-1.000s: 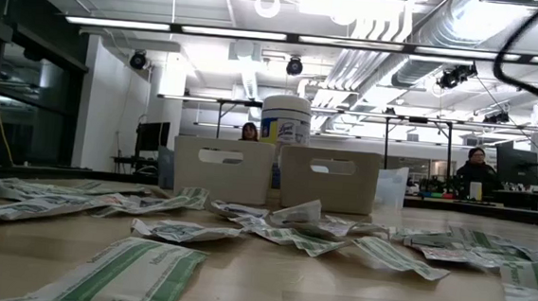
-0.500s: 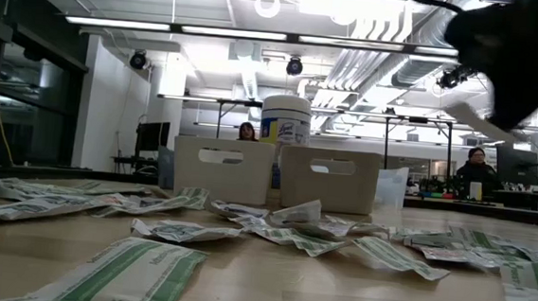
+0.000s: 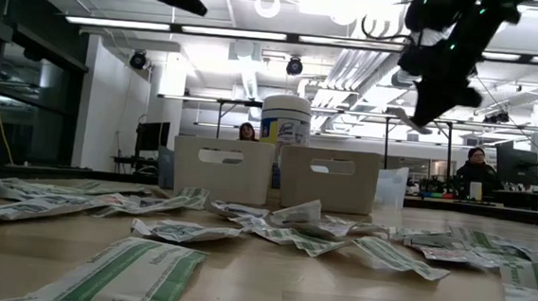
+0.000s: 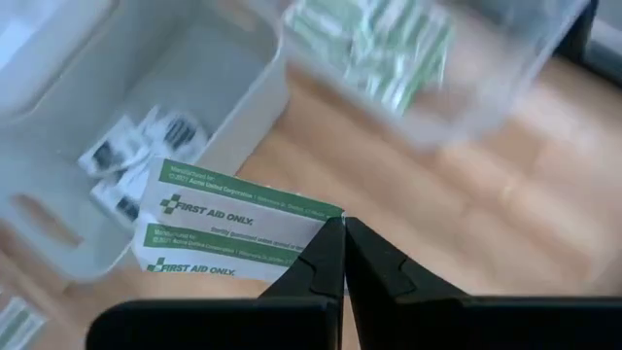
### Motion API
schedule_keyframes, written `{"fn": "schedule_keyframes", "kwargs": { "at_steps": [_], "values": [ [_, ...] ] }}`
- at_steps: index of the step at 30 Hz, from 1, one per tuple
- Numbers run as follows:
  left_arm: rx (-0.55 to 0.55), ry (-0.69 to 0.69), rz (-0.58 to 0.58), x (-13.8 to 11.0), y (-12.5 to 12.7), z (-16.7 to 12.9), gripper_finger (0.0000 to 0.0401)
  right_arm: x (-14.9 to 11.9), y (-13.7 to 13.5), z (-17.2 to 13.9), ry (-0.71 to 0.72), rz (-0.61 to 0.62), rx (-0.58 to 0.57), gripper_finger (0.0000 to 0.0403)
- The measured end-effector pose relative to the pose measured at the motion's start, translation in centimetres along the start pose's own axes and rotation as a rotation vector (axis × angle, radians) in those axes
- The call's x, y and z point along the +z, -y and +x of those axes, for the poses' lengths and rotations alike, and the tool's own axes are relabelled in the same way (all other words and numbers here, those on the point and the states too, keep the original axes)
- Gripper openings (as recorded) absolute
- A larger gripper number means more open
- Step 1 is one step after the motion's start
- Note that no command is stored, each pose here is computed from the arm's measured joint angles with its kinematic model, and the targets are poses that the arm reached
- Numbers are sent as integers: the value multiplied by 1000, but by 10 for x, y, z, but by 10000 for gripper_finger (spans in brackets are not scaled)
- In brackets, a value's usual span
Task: Pick & Place First Aid Supplies
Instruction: Put the band aid into the transparent bin
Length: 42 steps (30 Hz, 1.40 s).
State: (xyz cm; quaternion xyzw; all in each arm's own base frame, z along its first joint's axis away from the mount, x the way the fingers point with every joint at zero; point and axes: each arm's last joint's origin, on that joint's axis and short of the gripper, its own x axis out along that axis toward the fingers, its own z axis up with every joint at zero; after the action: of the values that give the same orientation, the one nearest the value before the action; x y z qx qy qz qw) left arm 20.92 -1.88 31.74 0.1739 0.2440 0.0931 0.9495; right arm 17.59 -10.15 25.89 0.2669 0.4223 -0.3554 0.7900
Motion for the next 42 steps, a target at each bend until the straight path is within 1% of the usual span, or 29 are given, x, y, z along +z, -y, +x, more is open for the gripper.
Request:
{"fn": "schedule_keyframes", "kwargs": {
  "at_steps": [3,7,9,12,16,20,25,29,34,37,42],
  "values": [
    [29,10,-38,0,-11,4,133,18,23,10,36,-84,24,0],
    [66,42,-78,1,-23,7,133,37,44,26,95,-213,45,0],
    [88,56,-98,2,-28,8,133,45,52,36,123,-230,41,0],
    [112,58,-133,1,-33,9,133,54,63,53,131,-181,27,0],
    [128,52,-168,0,-36,10,133,57,73,78,85,-17,13,0],
    [141,50,-189,0,-36,9,133,60,73,98,80,72,34,0],
    [153,47,-212,-1,-37,9,133,65,72,108,111,164,42,0],
    [155,44,-213,-1,-37,9,133,65,73,110,118,177,2,0],
    [155,40,-213,-1,-37,10,133,65,74,109,118,156,-2,10],
    [155,40,-214,-1,-37,10,133,65,73,110,118,146,-3,30],
    [153,35,-212,-2,-36,10,133,65,74,110,115,146,-7,81]
  ]
}}
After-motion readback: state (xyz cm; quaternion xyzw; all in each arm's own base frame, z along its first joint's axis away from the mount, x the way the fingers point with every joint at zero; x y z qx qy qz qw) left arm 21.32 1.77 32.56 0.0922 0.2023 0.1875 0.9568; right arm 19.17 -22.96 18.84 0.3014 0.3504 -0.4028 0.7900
